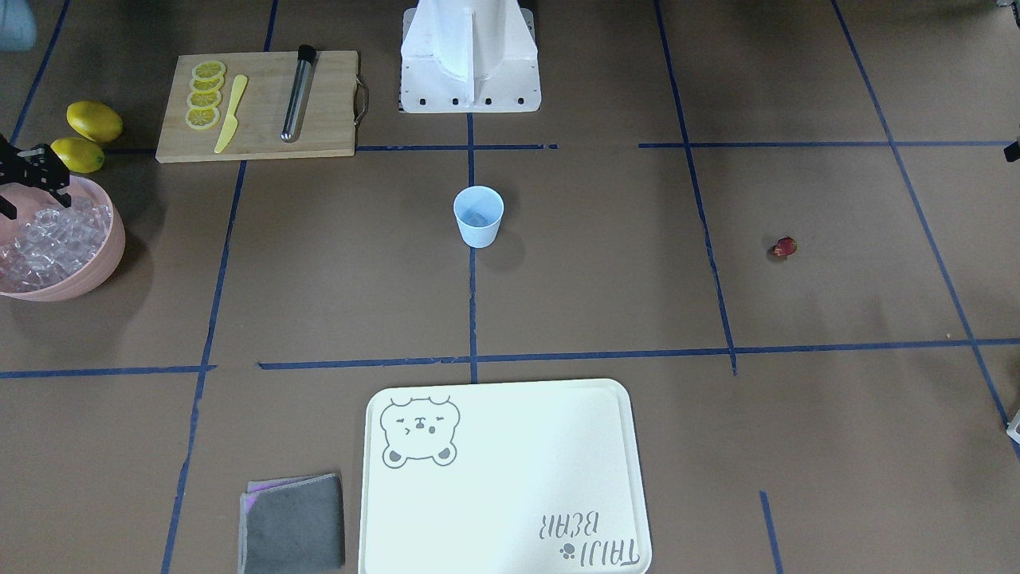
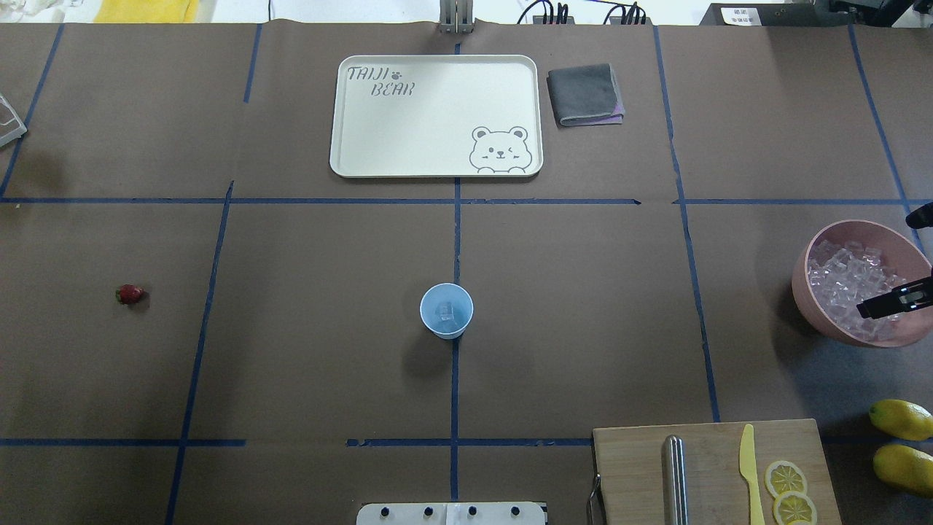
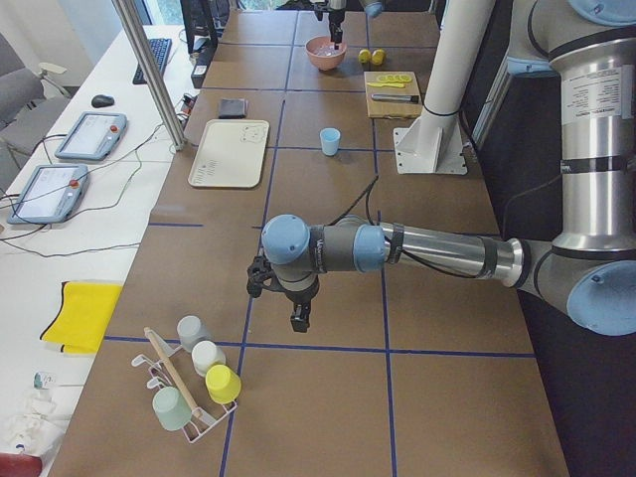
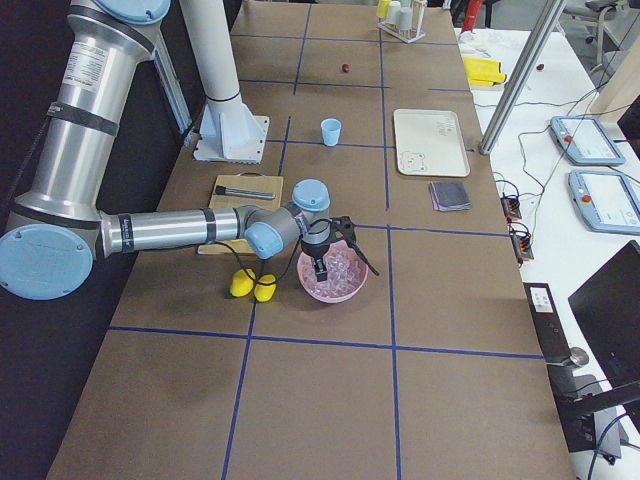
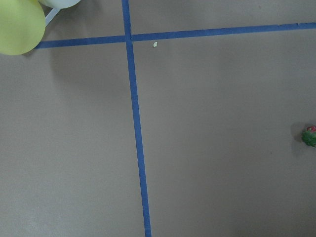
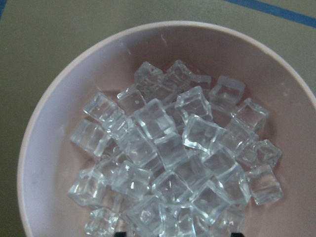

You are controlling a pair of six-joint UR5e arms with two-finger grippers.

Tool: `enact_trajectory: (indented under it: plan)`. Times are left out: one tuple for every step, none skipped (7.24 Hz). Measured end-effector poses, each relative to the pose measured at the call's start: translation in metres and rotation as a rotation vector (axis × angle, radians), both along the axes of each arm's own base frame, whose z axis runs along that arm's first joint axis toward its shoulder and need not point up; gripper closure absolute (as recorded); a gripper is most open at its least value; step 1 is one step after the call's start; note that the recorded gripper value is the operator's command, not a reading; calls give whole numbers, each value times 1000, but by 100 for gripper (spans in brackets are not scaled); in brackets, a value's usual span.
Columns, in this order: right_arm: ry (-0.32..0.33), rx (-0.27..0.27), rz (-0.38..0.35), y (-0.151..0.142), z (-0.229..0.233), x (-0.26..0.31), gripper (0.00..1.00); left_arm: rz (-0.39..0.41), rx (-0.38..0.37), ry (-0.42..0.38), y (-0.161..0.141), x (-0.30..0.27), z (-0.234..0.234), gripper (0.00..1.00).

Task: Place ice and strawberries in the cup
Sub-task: 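Lower the right gripper into the bowl and grasp a third batch of ice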

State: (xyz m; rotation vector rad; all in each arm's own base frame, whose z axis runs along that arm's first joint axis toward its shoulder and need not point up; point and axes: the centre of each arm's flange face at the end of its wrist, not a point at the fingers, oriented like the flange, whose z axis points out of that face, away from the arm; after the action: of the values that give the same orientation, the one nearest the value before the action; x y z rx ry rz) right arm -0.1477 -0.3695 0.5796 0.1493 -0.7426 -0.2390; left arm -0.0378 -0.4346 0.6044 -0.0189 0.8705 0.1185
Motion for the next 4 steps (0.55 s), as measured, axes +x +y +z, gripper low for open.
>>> enact_trajectory:
  plan:
    - [2,-3,-1,1,1,0,80,0,0,0,0,0,0,0]
    - [3,-4,-2,0,2,-1,87,0,0,0,0,0,0,0]
    - [3,-5,-2,0,3,-1,94,0,0,0,0,0,0,0]
    - [3,-4,-3,0,2,-1,96,0,1,-1,0,0,0,0]
